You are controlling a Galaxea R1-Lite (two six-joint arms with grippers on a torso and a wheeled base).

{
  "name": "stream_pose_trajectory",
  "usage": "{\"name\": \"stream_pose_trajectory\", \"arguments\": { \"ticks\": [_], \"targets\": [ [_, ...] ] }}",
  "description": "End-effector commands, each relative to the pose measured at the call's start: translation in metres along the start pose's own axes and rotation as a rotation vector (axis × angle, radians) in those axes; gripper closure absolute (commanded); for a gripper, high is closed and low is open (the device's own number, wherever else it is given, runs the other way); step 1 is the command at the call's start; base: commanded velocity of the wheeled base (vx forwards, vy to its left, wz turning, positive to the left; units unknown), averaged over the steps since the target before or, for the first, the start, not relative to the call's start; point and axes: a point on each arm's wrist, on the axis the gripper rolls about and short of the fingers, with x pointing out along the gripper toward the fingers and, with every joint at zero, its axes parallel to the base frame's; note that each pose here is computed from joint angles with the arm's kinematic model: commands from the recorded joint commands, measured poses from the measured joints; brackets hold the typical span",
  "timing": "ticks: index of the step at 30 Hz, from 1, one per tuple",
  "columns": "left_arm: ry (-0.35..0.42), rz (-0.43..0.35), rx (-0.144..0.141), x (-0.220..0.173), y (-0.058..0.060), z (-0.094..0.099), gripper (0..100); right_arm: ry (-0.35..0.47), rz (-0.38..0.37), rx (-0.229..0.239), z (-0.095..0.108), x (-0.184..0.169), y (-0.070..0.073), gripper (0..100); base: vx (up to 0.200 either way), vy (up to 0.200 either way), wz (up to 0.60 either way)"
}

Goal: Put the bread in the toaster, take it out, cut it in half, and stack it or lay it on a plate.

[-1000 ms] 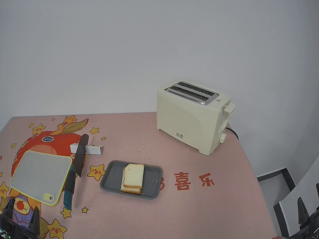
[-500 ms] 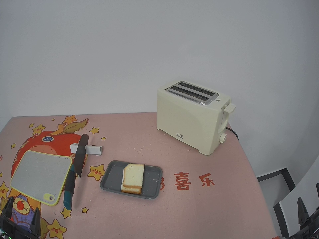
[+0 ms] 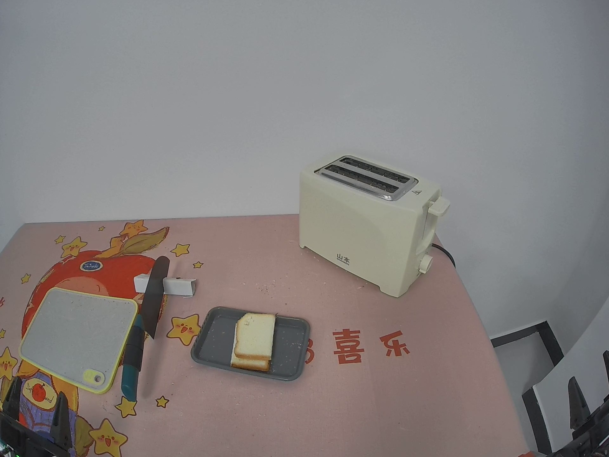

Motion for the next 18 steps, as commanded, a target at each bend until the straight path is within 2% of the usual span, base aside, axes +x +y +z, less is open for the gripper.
{"name": "stream_pose_trajectory", "arguments": {
  "ticks": [1,4,5,18],
  "targets": [
    [0.019,-0.007,0.012,0.0013,-0.0001,-0.0049,0,0.000,0.001,-0.001,-0.0044,0.0000,0.0000,0,0.000,0.000,0.00],
    [0.018,-0.042,0.047,0.0013,-0.0009,-0.0049,0,0.001,0.003,-0.001,-0.0048,0.0001,0.0000,0,0.000,0.000,0.00],
    [0.016,-0.047,0.048,0.0012,-0.0010,-0.0050,0,0.000,0.003,-0.001,-0.0048,0.0000,0.0000,0,0.000,0.000,0.00],
    [0.022,-0.022,0.019,0.0012,-0.0007,-0.0054,0,0.000,0.003,-0.007,-0.0046,0.0001,0.0000,0,0.000,0.000,0.00]
  ]
}}
